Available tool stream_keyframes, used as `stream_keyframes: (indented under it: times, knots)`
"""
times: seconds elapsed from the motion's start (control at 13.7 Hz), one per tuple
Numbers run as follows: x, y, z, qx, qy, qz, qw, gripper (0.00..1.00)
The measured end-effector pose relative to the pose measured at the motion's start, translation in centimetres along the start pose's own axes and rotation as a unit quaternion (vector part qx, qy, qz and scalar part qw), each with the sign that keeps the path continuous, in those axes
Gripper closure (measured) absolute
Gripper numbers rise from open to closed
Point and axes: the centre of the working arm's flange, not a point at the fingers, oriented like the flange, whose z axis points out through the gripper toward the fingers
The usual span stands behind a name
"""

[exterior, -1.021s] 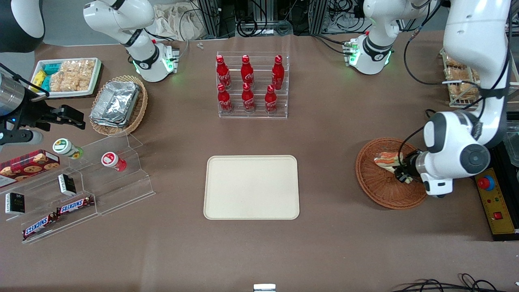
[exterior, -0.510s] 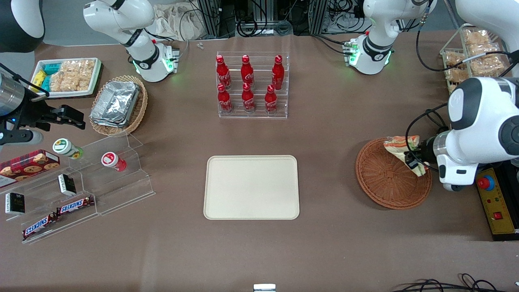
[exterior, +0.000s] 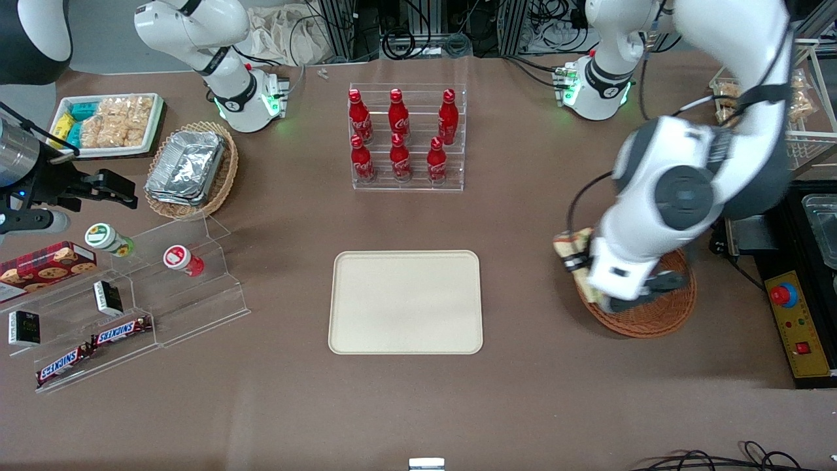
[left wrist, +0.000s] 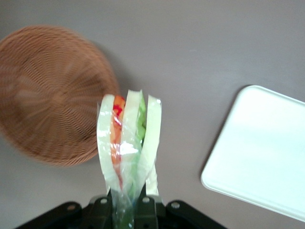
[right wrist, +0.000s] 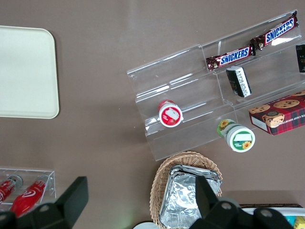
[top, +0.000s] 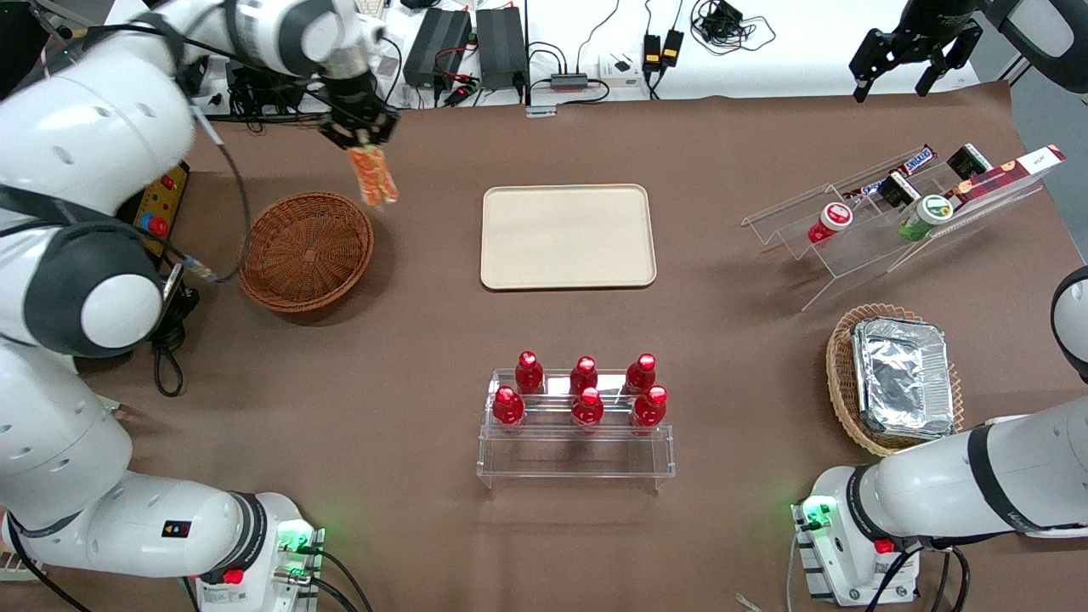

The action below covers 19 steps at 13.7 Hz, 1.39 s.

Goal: Place sandwich from basket to tray
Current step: 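Carry the sandwich with the left gripper over the cream tray, then lower the sandwich onto the tray and open the left gripper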

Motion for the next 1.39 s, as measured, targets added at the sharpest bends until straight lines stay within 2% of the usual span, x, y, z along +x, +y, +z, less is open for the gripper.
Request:
stream_keyframes:
  times: [0.15, 0.29, 0.58, 0.73, 0.88, 0.95, 1.17, 1.24, 1.39]
  knots:
    - [-1.8, 5.8, 3.8, -0.007, 0.012, 0.048, 0.9987, 0.84]
    - [-3.0, 10.0, 7.6, -0.023, 0.018, 0.08, 0.9964, 0.84]
    - [-4.4, 14.5, 13.7, -0.053, 0.029, 0.148, 0.9871, 0.84]
    - [-4.4, 15.0, 16.7, -0.055, 0.026, 0.182, 0.9814, 0.84]
    - [-4.7, 15.3, 19.8, -0.05, 0.011, 0.199, 0.9787, 0.84]
    - [-4.8, 15.5, 20.5, -0.052, 0.007, 0.201, 0.9783, 0.79]
    - [-4.8, 15.7, 20.5, -0.053, 0.006, 0.201, 0.978, 0.5]
    - [-4.8, 15.7, 20.4, -0.051, 0.004, 0.201, 0.9782, 0.39]
    - [-4.9, 15.5, 19.8, -0.037, -0.013, 0.202, 0.9787, 0.19]
